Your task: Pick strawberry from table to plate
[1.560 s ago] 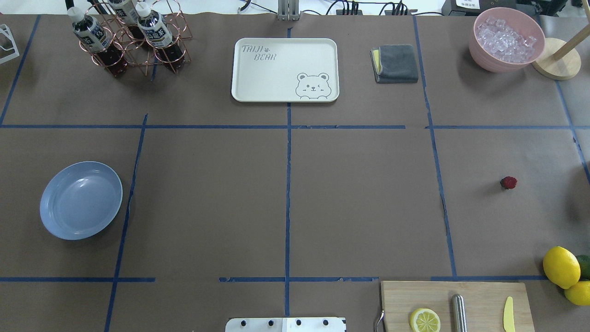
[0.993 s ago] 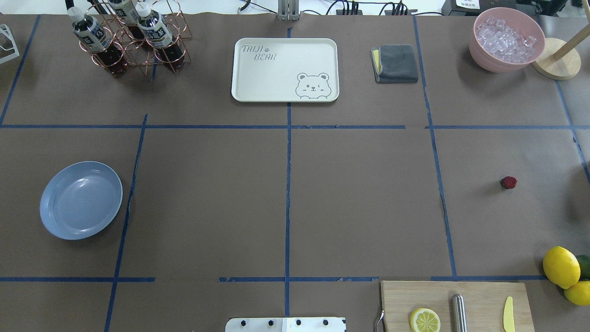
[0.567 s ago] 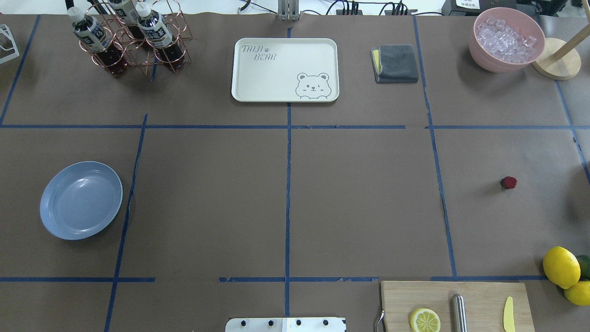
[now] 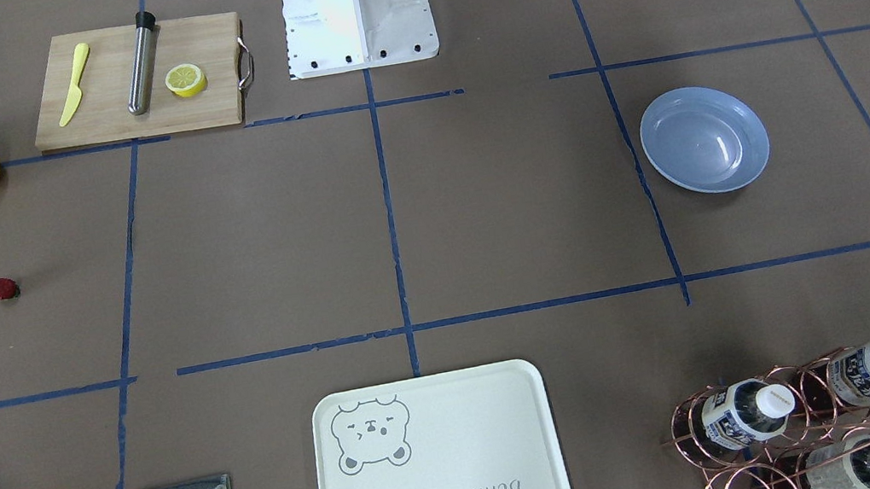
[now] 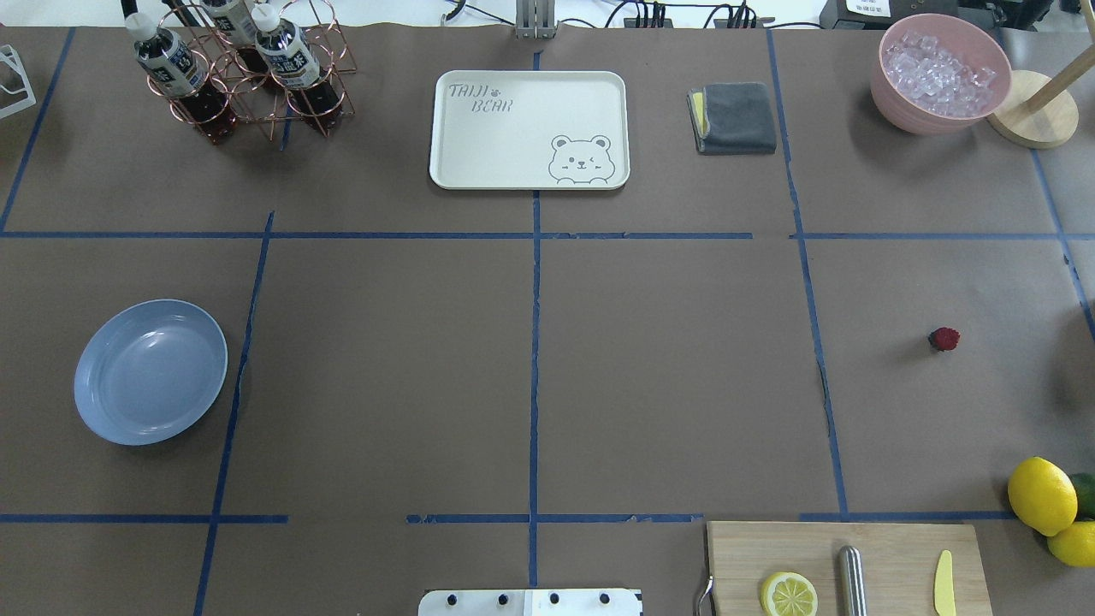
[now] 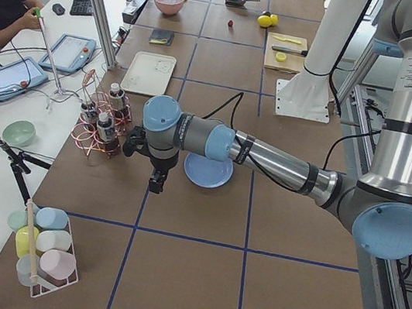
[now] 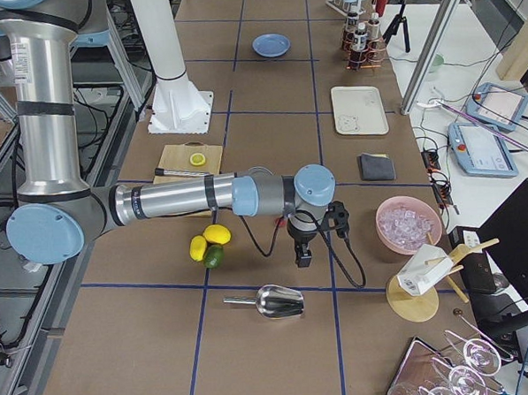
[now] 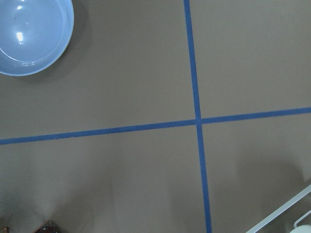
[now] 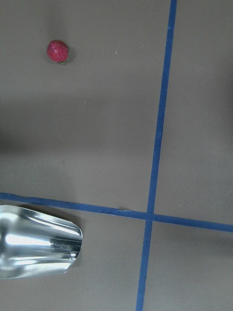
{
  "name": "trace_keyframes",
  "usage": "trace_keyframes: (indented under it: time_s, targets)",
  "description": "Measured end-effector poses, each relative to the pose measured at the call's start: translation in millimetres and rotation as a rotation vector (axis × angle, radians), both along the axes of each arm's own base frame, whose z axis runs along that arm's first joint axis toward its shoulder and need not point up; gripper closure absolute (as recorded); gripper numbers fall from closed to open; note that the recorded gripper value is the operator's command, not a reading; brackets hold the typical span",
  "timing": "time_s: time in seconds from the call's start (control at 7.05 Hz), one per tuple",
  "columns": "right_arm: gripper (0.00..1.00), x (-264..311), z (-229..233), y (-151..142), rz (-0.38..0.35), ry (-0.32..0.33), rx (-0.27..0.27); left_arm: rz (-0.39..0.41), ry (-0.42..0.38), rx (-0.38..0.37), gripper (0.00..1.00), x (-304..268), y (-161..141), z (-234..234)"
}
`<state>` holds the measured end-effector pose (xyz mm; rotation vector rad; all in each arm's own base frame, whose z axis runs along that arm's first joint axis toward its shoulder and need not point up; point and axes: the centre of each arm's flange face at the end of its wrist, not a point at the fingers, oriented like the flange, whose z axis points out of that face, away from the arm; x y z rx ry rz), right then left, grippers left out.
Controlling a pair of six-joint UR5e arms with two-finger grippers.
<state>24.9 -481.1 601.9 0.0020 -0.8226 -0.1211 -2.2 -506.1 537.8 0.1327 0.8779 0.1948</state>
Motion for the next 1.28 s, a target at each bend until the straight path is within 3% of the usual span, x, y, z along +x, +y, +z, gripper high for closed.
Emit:
trace_keyframes:
  time_s: [0.71,1.28]
  targets:
    - [0.0,-3.1,-6.8,-2.2,-0.001,-0.038,0.006,0.326,0.037,0.089,0.0,182.5,19.4,23.9]
    - [0.0,-4.0,-6.2,-2.9,-0.003,-0.047,0.003,0.406,0.061,0.146,0.0,228.7,31.6,50.5]
